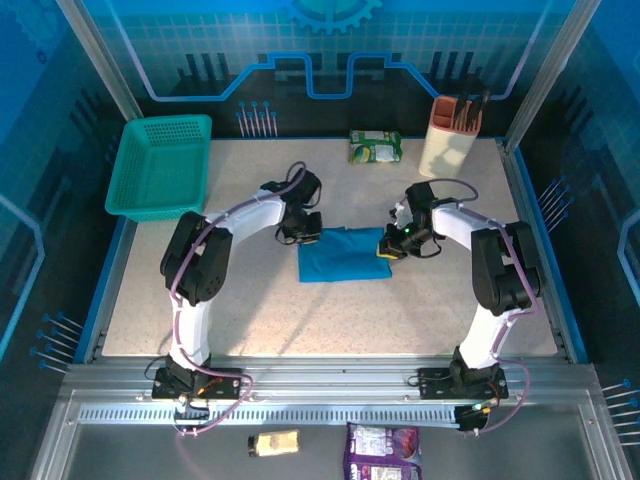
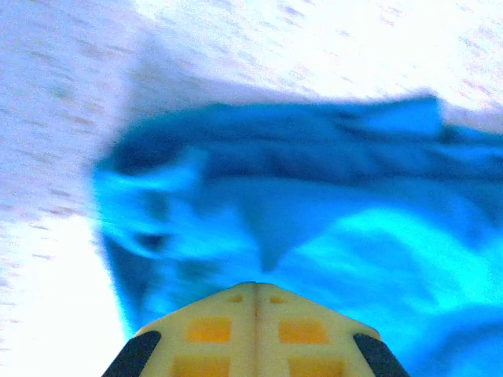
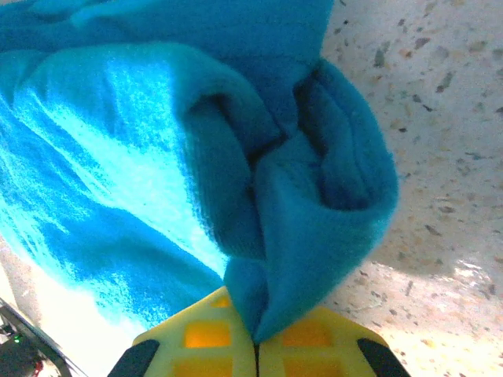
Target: Fold the inside-out t-shirt
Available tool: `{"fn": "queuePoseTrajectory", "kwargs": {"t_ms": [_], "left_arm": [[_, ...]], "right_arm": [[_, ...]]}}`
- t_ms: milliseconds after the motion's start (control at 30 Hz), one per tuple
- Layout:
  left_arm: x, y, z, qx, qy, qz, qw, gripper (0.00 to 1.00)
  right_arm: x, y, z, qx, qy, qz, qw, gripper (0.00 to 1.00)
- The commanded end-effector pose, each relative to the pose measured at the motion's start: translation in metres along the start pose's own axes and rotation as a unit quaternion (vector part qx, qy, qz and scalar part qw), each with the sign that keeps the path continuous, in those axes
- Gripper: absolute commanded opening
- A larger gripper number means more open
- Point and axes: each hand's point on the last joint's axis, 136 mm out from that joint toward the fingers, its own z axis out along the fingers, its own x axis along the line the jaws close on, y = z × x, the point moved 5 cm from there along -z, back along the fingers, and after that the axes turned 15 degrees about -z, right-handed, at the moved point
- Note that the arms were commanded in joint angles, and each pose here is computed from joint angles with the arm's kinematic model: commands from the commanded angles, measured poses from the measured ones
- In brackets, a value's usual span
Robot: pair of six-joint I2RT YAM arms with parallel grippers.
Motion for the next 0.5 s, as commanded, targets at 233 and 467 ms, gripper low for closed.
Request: {"fn": "queuePoseTrajectory", "kwargs": {"t_ms": [233,467], "left_arm": [[0.035,-0.005,0.032,0.032,0.045,-0.004,0.998,0.03],[0.032,-0.002,-0.012,-0.028,-0.008,-0.009,1.000,0.06]], "right_arm": [[-0.002,0.001,-0.027,0.049,-0.082,-0.057,0.994,0.00],[-0.018,0.016,-0.090,0.105,-0.261,-0.146,0.949,0.00]]}}
